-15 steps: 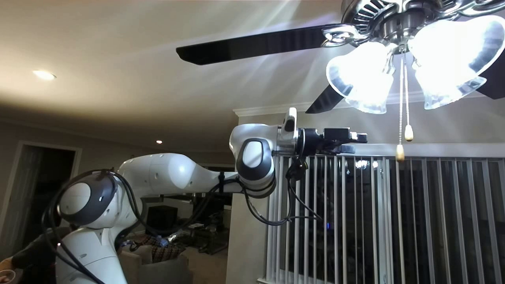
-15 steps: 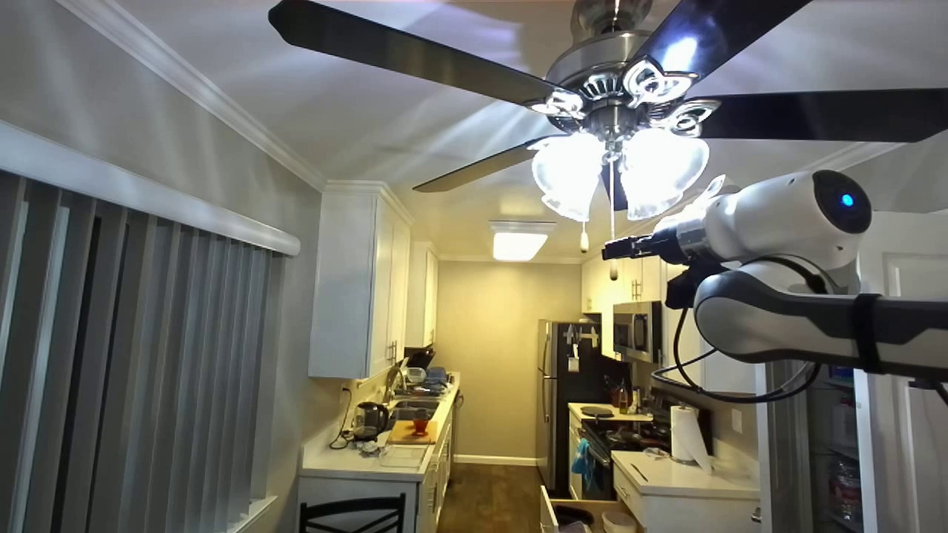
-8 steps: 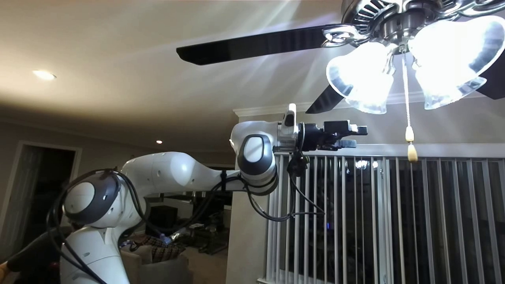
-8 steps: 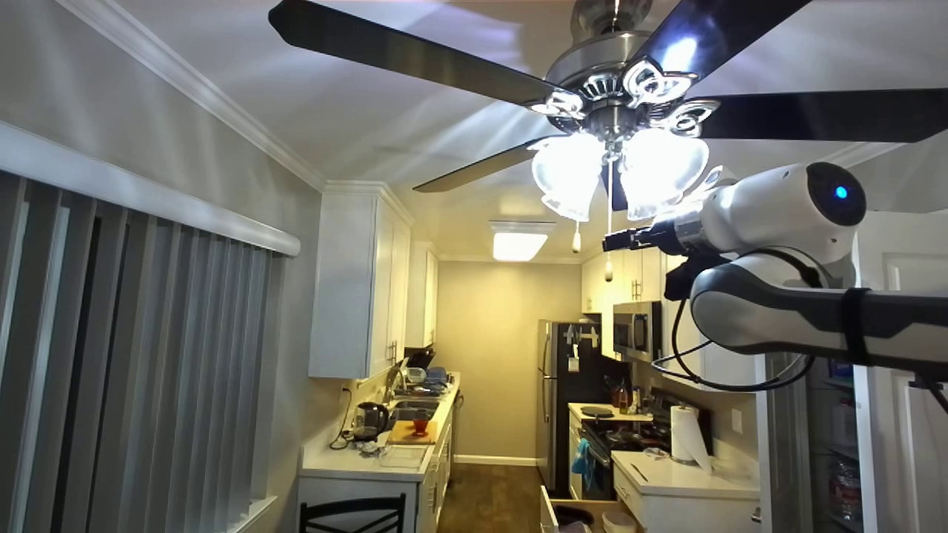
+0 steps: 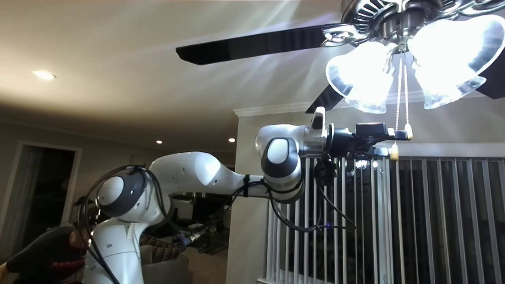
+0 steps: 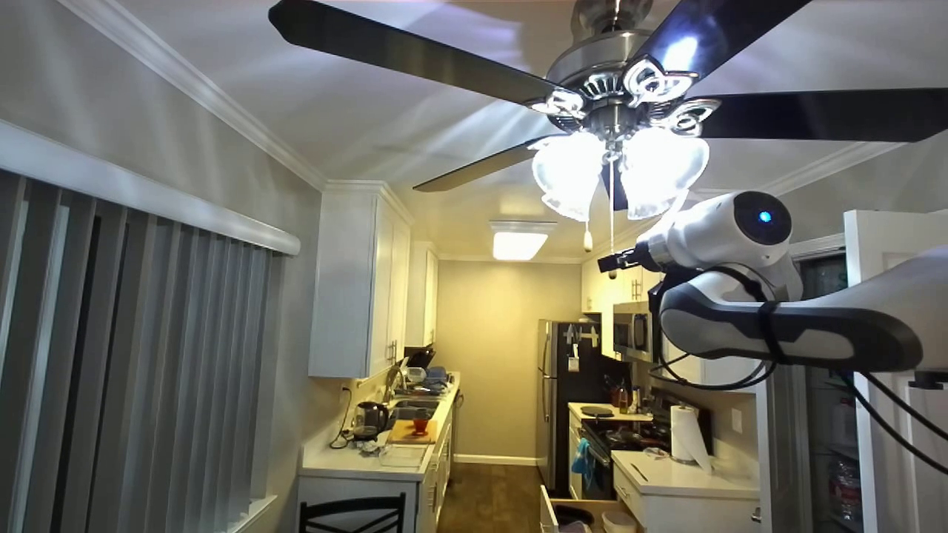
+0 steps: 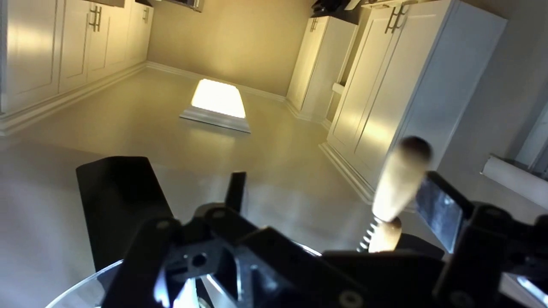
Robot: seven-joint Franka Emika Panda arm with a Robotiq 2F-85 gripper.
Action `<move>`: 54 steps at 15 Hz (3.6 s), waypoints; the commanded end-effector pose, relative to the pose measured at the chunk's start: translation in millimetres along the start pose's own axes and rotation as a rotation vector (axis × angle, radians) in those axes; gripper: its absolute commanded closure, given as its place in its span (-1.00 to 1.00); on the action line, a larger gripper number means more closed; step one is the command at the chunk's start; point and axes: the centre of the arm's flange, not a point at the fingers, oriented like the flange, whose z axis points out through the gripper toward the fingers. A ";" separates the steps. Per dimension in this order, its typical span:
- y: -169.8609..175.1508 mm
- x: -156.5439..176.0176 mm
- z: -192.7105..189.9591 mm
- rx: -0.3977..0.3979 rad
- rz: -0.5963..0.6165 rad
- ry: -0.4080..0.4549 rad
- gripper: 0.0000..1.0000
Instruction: Turn off the chandelier.
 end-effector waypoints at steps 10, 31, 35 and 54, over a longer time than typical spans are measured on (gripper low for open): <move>-10.2 22.1 28.3 0.015 0.007 0.012 -1.00; -14.4 10.0 34.7 0.023 -0.016 -0.021 -0.24; -14.9 9.7 35.2 0.025 -0.017 -0.021 0.67; -14.0 5.9 35.2 0.029 -0.023 -0.028 0.92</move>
